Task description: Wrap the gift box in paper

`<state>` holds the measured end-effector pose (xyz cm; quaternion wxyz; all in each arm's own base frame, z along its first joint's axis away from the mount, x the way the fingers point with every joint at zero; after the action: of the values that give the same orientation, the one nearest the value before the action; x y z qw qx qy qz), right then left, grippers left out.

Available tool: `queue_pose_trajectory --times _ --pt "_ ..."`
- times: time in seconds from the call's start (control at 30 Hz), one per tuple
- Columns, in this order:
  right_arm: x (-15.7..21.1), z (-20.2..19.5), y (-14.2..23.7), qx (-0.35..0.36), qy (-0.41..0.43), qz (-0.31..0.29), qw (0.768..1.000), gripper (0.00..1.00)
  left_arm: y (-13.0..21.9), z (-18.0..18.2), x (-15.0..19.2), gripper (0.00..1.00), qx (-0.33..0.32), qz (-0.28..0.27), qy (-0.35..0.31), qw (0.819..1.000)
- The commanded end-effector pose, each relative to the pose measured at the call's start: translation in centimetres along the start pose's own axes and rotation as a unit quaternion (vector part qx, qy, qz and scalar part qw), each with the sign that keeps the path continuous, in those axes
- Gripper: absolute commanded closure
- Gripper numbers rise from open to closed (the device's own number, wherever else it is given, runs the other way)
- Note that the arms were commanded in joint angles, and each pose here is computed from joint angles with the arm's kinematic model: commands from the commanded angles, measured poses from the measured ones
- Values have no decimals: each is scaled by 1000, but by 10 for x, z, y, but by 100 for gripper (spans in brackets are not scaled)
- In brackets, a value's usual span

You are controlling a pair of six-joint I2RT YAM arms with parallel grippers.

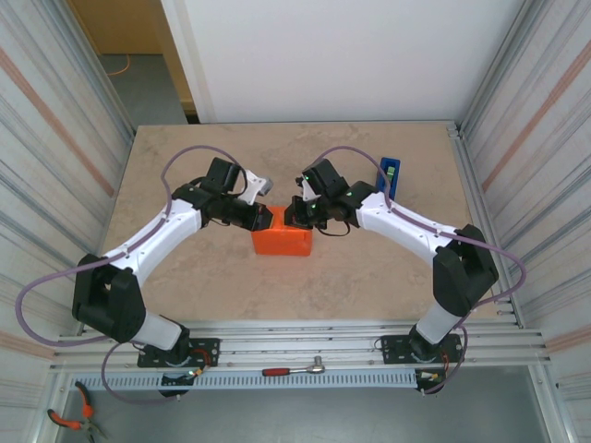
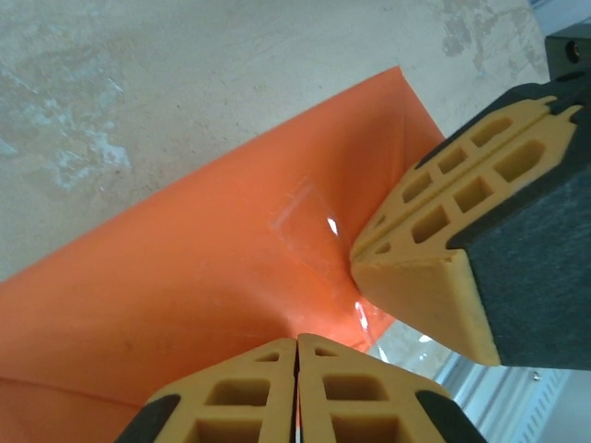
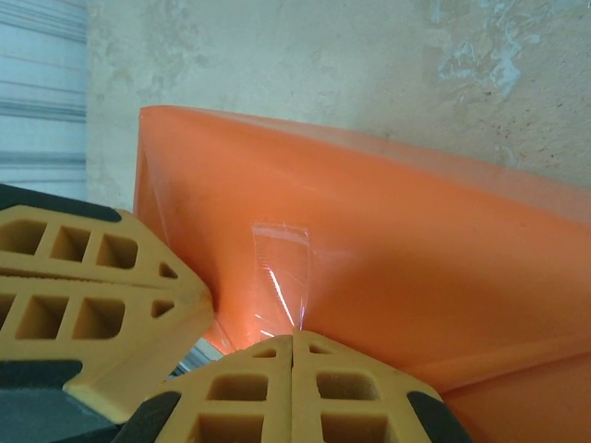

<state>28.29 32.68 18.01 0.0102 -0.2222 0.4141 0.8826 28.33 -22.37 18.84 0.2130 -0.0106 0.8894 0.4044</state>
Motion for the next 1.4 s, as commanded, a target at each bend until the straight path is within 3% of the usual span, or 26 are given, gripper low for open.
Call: queue_pose_trajectory --times 0.0,0.33,0.83,1.13,1.37 --pt "45 -42 -22 83 -13 84 993 100 15 -21 -13 90 38 -10 12 999" --pt "49 -45 -25 83 -18 86 993 100 6 -36 -39 90 74 -20 23 997" --pt "51 -45 -26 77 -19 85 993 100 -31 -4 -27 91 39 7 56 998" --pt "49 -43 -26 73 -18 82 994 100 -4 -22 -37 91 37 -8 22 999" --pt "49 -43 -25 72 -18 82 994 100 12 -21 -19 90 29 -12 11 999"
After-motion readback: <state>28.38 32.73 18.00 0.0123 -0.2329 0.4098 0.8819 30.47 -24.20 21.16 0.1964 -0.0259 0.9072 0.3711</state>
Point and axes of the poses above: each hand's point on the last joint's axis, 136 mm out from that joint toward the fingers, its own y axis back along the fingers, its own z axis along the line the jaws close on, x = y × z, the point moved 2 cm from there along y, back along the fingers, and after that the axes turned 13 degrees about y, right-handed, at the moved point
